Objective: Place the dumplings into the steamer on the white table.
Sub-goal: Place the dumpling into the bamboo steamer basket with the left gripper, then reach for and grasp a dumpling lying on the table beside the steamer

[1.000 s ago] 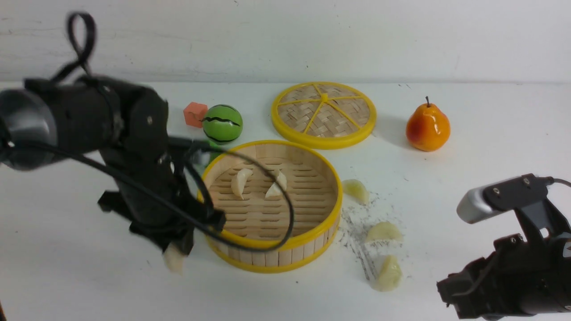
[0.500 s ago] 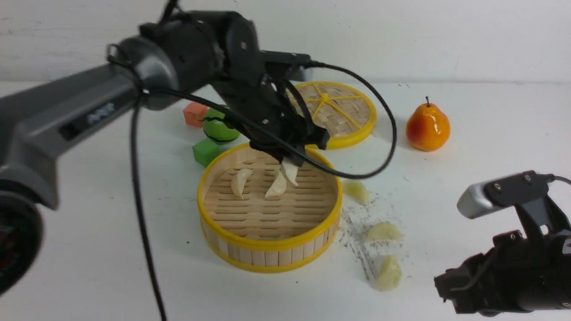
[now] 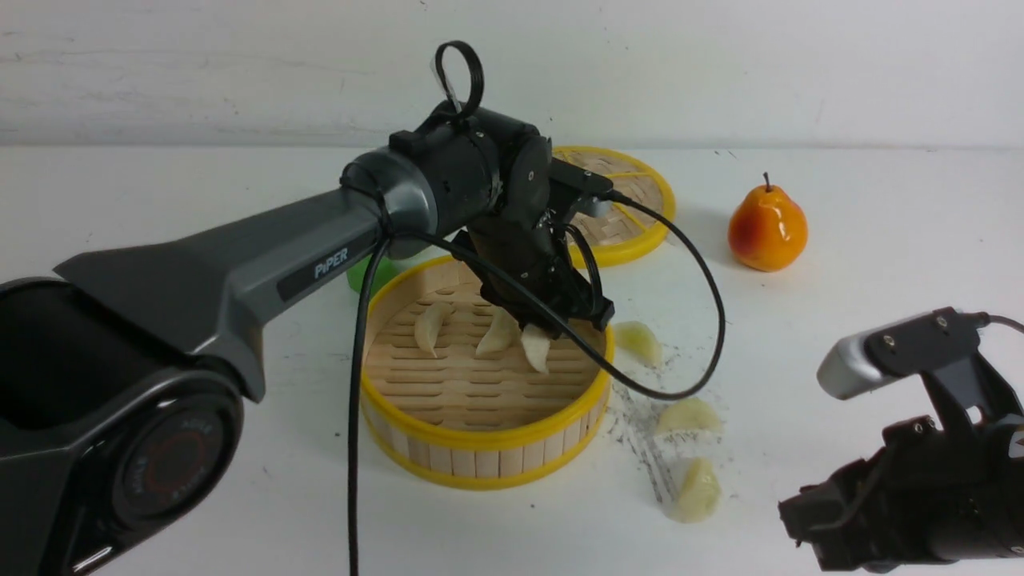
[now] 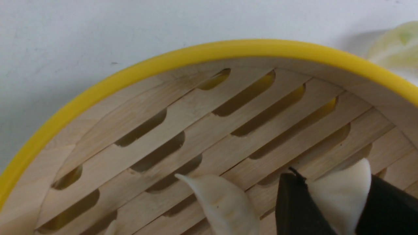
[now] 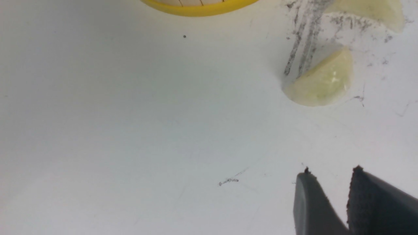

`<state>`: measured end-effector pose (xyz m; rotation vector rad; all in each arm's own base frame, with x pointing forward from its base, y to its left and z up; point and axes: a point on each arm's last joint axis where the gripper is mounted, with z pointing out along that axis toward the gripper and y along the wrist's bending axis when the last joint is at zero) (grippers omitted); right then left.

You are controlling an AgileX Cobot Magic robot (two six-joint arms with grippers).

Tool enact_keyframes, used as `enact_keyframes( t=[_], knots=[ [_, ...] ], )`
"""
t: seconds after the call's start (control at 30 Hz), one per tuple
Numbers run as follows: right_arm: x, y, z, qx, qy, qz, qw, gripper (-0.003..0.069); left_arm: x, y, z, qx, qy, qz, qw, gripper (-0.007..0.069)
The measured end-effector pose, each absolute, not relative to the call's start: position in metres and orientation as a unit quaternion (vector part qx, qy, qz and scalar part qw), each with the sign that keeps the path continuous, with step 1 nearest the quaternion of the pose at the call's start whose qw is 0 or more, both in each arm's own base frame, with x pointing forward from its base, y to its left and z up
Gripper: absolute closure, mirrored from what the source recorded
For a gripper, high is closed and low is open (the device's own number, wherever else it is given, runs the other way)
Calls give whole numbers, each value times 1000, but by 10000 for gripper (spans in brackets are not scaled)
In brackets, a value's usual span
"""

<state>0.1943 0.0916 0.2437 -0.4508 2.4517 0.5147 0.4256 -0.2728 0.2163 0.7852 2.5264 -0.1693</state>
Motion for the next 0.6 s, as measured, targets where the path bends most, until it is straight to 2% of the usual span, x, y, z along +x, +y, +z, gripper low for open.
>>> enact_keyframes(
  t=[0.07,0.1,0.17,0.27,0.33,0.37,0.4,0.5,0.6],
  knots=[
    [195,91,244,-169,920,192,297,471,426,-274,217,286,924,-63,245,270],
    [195,91,244,-169,919,190,300,467,426,-274,219,285,924,-64,246,253],
    [196,91,244,-169,919,189,301,454,426,-274,224,282,925,-65,248,230],
    [196,91,244,-160,921,191,299,407,420,-269,263,257,929,-72,256,235],
    [196,91,244,-145,924,196,295,362,409,-261,303,238,933,-75,260,275],
    [196,91,244,-143,924,196,295,357,409,-261,303,238,933,-75,260,275],
    [197,91,242,-134,927,198,288,326,397,-253,337,231,931,-77,273,319],
    [206,94,237,-118,934,201,270,260,366,-232,404,217,915,-93,326,444],
    [219,101,232,-99,940,206,254,246,335,-213,454,208,896,-117,374,554]
  ],
)
